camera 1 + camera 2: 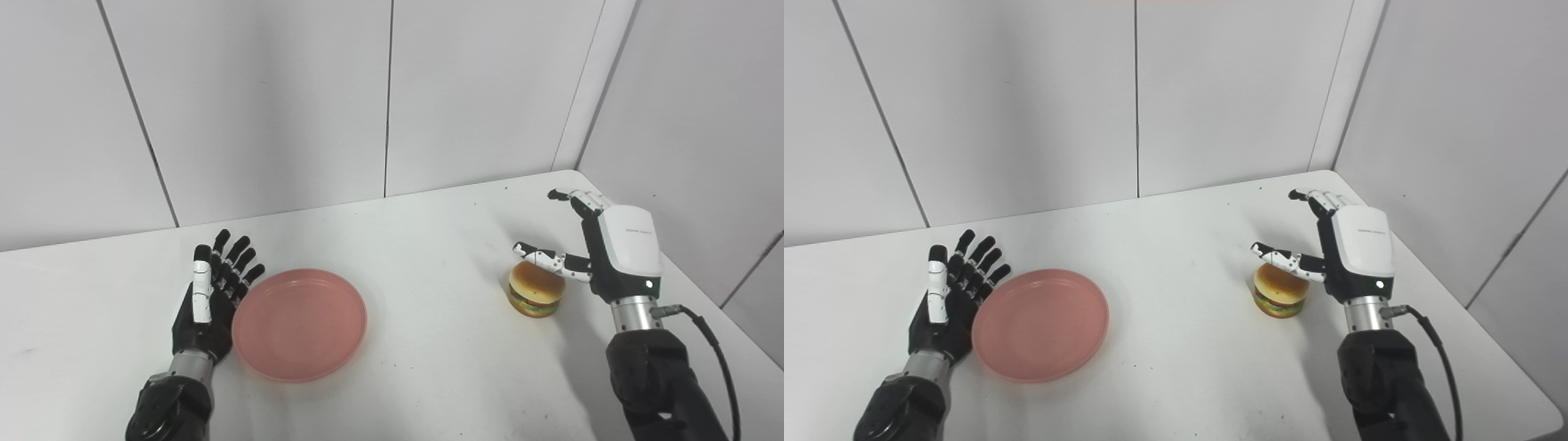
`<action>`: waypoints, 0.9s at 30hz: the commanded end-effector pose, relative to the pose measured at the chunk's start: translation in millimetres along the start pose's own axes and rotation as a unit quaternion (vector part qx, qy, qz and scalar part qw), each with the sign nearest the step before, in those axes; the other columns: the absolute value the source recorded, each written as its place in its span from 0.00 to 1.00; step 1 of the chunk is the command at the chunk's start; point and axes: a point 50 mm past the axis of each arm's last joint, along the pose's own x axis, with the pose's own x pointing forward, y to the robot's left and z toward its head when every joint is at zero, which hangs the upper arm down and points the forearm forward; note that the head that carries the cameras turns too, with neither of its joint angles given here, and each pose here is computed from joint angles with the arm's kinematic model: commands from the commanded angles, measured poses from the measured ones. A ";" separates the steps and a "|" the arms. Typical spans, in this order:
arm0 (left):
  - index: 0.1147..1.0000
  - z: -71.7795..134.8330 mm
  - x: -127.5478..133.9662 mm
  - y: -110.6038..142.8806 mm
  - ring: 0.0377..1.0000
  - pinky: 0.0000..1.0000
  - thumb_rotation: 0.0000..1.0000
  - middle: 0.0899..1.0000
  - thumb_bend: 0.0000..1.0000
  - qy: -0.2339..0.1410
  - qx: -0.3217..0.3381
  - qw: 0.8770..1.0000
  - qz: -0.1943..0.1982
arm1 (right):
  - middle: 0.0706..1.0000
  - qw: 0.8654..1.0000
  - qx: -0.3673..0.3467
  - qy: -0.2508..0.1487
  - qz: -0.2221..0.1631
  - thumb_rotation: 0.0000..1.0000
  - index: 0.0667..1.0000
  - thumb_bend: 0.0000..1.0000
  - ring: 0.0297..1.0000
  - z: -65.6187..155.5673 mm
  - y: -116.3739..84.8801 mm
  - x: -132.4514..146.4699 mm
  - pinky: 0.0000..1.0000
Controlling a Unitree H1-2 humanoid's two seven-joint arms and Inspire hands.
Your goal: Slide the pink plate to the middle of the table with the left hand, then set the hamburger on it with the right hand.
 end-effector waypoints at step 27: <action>1.00 3.3 -0.5 -5.1 0.96 0.88 0.87 0.97 0.92 0.013 -0.065 0.998 -0.003 | 0.73 0.992 0.016 0.055 0.112 0.91 0.76 0.67 0.72 -10.6 14.8 15.9 0.63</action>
